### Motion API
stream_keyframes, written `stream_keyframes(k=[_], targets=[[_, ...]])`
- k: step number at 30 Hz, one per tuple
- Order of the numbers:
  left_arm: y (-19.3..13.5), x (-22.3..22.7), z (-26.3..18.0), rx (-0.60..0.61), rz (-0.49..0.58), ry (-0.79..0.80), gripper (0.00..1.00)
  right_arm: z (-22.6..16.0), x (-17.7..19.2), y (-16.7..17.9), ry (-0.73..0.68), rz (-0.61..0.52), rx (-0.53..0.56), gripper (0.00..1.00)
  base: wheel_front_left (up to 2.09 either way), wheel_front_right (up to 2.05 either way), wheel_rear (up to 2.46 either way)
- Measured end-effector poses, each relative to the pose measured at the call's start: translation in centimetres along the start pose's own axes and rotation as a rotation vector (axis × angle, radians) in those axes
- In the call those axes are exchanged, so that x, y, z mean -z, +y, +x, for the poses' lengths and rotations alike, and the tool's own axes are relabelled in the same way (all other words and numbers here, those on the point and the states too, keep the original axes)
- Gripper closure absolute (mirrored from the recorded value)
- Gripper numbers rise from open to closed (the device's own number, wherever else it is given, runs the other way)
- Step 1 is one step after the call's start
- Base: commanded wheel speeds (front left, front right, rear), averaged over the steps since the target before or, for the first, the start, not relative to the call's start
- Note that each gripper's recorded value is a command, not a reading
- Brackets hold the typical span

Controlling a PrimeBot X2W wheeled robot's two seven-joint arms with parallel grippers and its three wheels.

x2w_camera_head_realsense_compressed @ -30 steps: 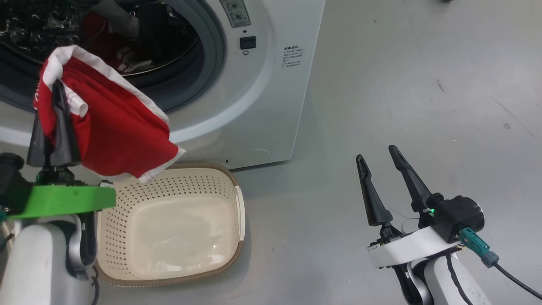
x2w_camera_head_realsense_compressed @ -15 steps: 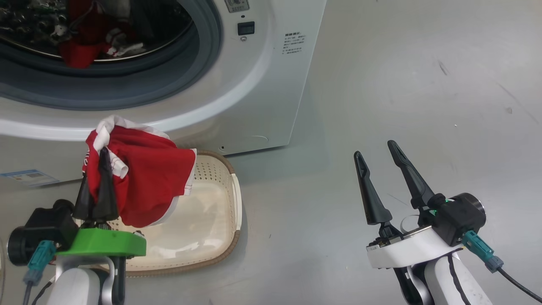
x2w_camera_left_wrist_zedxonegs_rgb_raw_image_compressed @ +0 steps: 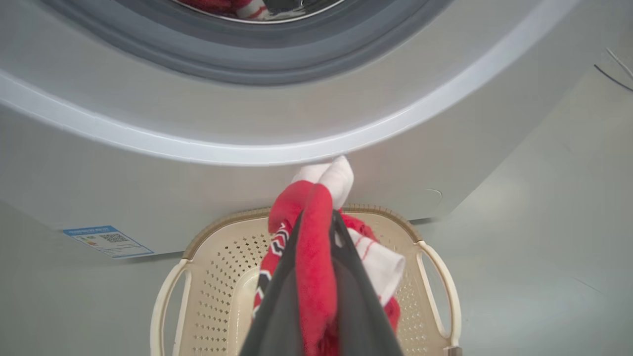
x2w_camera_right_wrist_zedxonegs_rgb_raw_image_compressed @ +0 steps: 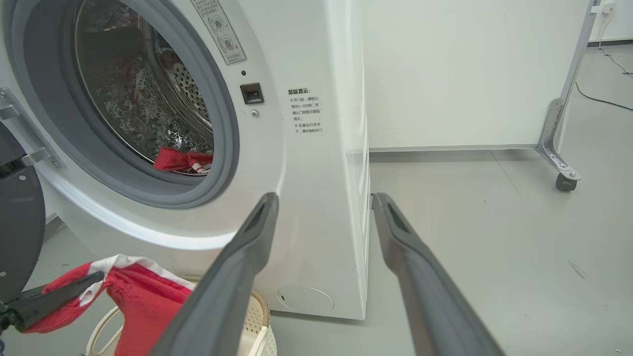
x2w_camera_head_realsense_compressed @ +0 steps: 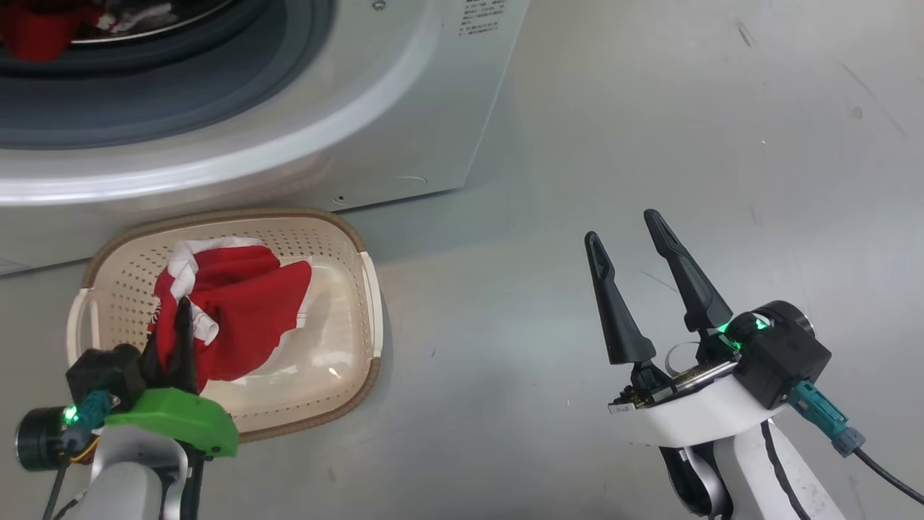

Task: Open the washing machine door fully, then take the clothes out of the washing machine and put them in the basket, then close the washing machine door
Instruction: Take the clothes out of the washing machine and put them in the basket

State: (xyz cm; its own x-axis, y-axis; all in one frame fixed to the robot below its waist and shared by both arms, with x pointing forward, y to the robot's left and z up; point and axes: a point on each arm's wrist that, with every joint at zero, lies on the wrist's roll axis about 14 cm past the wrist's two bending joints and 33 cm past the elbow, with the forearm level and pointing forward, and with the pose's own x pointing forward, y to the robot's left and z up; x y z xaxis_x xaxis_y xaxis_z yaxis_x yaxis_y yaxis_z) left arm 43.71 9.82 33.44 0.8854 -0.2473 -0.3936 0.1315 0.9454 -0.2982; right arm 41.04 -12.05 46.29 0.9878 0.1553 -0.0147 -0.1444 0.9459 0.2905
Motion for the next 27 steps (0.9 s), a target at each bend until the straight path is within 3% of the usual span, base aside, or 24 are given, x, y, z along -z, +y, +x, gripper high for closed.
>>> stream_keyframes(k=[16, 27], targets=[[2.0, 9.2, 6.4, 0.015, 0.057, 0.352, 1.0, 2.7, 2.3, -1.8, 0.038, 0.044, 0.028, 0.0, 0.0, 0.0, 0.0], [1.3, 14.5, 9.5, 0.048, 0.023, 0.513, 1.0, 4.2, 4.4, -3.9, 0.078, 0.03, 0.066, 0.0, 0.0, 0.0, 0.0]])
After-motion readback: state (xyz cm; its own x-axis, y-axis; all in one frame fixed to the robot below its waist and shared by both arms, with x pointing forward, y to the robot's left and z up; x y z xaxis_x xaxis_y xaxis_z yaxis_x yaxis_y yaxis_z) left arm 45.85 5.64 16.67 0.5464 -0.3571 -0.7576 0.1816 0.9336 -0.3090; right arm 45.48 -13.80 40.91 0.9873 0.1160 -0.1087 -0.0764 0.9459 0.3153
